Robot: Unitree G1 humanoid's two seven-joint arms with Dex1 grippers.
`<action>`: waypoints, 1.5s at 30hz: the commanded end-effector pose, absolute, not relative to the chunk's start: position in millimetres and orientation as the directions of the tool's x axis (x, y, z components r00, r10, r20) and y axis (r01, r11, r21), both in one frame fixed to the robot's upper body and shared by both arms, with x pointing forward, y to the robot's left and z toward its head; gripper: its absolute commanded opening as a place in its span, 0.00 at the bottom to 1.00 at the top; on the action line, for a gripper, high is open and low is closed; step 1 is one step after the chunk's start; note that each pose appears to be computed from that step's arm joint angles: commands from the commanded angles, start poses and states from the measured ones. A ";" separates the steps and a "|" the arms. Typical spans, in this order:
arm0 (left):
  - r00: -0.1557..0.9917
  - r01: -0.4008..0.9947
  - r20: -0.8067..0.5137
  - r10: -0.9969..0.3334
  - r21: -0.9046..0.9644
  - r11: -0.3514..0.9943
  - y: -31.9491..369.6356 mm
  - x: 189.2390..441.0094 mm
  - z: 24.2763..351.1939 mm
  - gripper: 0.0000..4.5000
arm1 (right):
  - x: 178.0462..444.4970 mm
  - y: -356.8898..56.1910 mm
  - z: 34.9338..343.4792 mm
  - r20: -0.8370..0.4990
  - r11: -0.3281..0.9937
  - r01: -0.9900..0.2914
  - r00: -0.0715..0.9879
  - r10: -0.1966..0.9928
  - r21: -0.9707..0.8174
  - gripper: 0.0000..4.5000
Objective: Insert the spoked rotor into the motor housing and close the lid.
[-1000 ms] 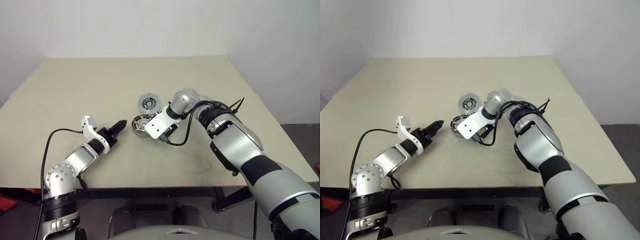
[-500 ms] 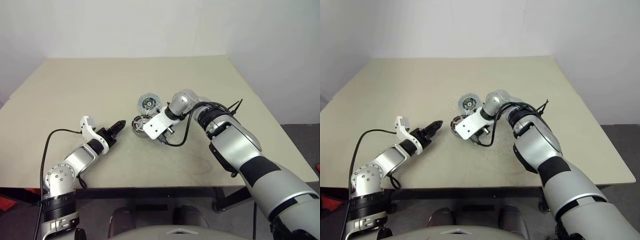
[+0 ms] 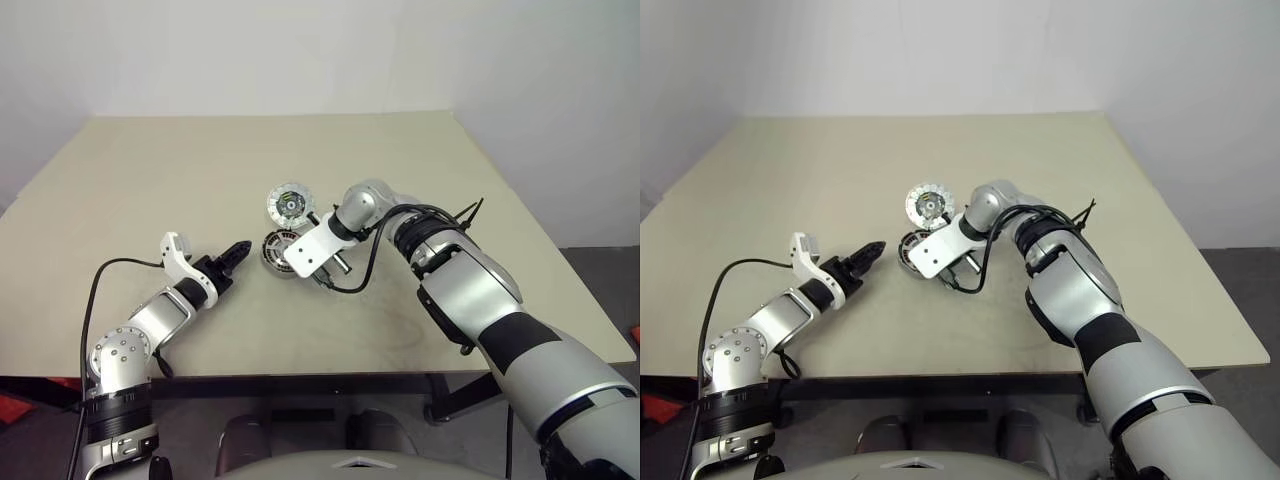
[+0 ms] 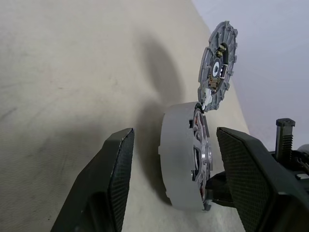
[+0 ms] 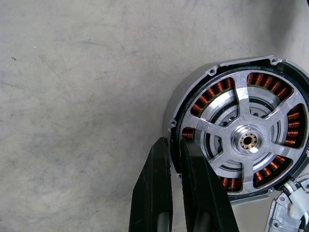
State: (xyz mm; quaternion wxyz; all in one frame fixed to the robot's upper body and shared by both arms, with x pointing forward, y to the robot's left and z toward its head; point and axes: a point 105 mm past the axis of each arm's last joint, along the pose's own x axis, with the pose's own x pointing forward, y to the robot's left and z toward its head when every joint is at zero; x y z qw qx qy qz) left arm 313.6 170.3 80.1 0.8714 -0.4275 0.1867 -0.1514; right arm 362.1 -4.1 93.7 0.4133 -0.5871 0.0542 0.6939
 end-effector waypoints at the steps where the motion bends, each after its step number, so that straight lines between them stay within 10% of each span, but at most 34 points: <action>1: 0.897 0.138 -0.151 -0.415 -0.797 0.588 171.7 317.3 91.8 0.64 | 364.9 6.1 116.8 -0.779 -0.547 -0.707 0.009 0.627 -0.449 0.00; 9: 0.898 0.120 -0.160 -0.410 -0.807 0.578 169.7 312.3 84.7 0.64 | 361.1 17.4 137.4 -0.613 -0.258 -0.957 -0.127 0.780 -0.130 0.00; 22: 0.902 0.118 -0.156 -0.403 -0.807 0.578 171.7 311.1 84.7 0.64 | 328.7 16.5 140.7 -0.610 -0.087 -0.991 -0.134 0.781 0.106 0.00; 45: 0.930 0.187 -0.069 -0.360 -0.755 0.628 194.6 288.4 111.2 0.64 | 362.6 52.3 108.7 -0.688 0.492 -0.853 0.253 0.680 0.173 0.00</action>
